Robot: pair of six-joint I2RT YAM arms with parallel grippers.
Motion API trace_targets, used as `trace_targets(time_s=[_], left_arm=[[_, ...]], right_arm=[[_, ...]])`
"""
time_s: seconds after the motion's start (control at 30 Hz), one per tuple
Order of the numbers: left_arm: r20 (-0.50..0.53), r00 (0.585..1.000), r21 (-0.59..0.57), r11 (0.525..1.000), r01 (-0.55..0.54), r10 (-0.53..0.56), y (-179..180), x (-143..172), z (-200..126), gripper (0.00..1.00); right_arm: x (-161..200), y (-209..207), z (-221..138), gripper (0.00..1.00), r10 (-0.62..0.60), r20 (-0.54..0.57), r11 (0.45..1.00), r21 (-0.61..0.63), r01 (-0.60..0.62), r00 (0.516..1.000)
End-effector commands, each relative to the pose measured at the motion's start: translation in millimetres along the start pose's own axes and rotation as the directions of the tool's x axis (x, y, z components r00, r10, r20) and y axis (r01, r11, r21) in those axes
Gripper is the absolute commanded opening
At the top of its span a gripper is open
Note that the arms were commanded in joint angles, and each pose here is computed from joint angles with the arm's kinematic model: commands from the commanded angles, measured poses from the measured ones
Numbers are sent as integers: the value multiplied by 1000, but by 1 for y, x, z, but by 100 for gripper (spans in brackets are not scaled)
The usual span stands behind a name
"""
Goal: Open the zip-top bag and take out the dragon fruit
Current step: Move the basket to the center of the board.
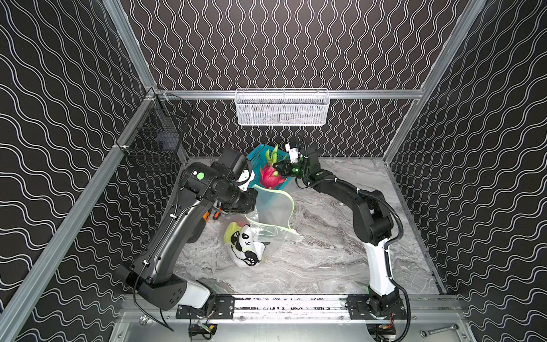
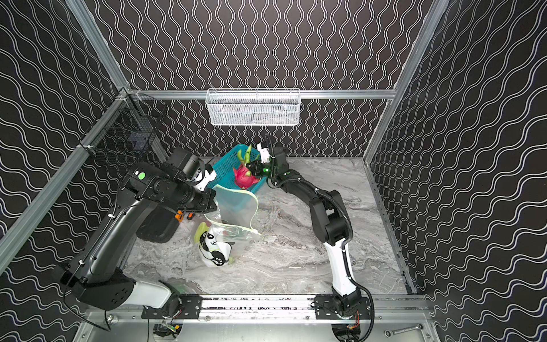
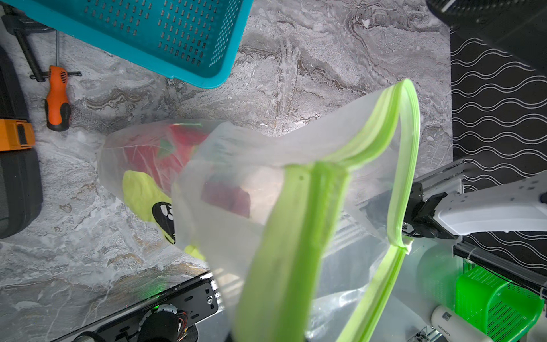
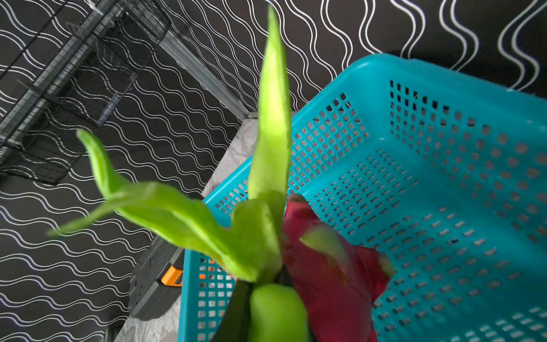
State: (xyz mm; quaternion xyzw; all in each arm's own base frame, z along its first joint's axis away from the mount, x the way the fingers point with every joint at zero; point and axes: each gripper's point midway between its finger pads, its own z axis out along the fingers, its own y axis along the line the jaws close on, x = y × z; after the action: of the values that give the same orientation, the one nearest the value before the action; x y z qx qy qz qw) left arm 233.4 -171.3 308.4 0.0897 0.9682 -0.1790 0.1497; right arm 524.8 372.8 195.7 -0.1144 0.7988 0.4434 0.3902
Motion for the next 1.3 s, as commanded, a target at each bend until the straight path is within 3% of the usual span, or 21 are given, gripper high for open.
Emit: trace_targets(time_s=[0.0,0.23,0.37,0.53,0.63,0.7,0.77,0.83,0.97,1.03,1.13,1.27], left_arm=[[-1,1000,8,1000,-16,16,0,-1,1,0],[7,1000,4,1000,-11,11,0,-4,0,0],[11,1000,1,1000,-12,12,1,-5,-1,0],[14,1000,10,1000,-14,14,-1,-9,2,0],[11,1000,20,1000,-16,16,-3,-12,5,0],[12,1000,32,999,-14,14,-5,-15,7,0],[13,1000,42,999,-15,15,-8,-17,9,0],[10,1000,54,998,-15,14,-10,-19,11,0],[15,1000,79,997,-18,17,-16,-27,14,0],[19,1000,88,996,-18,17,-19,-33,16,0],[26,999,115,993,-22,19,-27,-41,19,0],[36,999,161,987,-25,20,-37,-51,25,0]], right_arm=[[-6,6,2,4,-1,14,999,-39,2,1000],[0,-17,-6,3,6,-8,998,57,-5,1000],[-3,-47,-34,3,17,-10,979,206,-14,1000],[-9,-79,-73,5,50,20,955,293,-53,999],[-14,-81,-80,21,61,21,959,277,-65,998],[-21,-76,-84,48,45,22,960,275,-49,999],[-33,-66,-93,62,8,45,961,276,-20,999],[-54,-46,-108,69,-59,88,963,266,34,994],[-100,13,-162,72,-204,161,951,267,157,965],[-105,42,-190,71,-217,155,951,255,173,964],[-80,93,-222,70,-140,76,986,98,132,987],[-1,142,-239,68,-39,-181,997,-71,27,983]])
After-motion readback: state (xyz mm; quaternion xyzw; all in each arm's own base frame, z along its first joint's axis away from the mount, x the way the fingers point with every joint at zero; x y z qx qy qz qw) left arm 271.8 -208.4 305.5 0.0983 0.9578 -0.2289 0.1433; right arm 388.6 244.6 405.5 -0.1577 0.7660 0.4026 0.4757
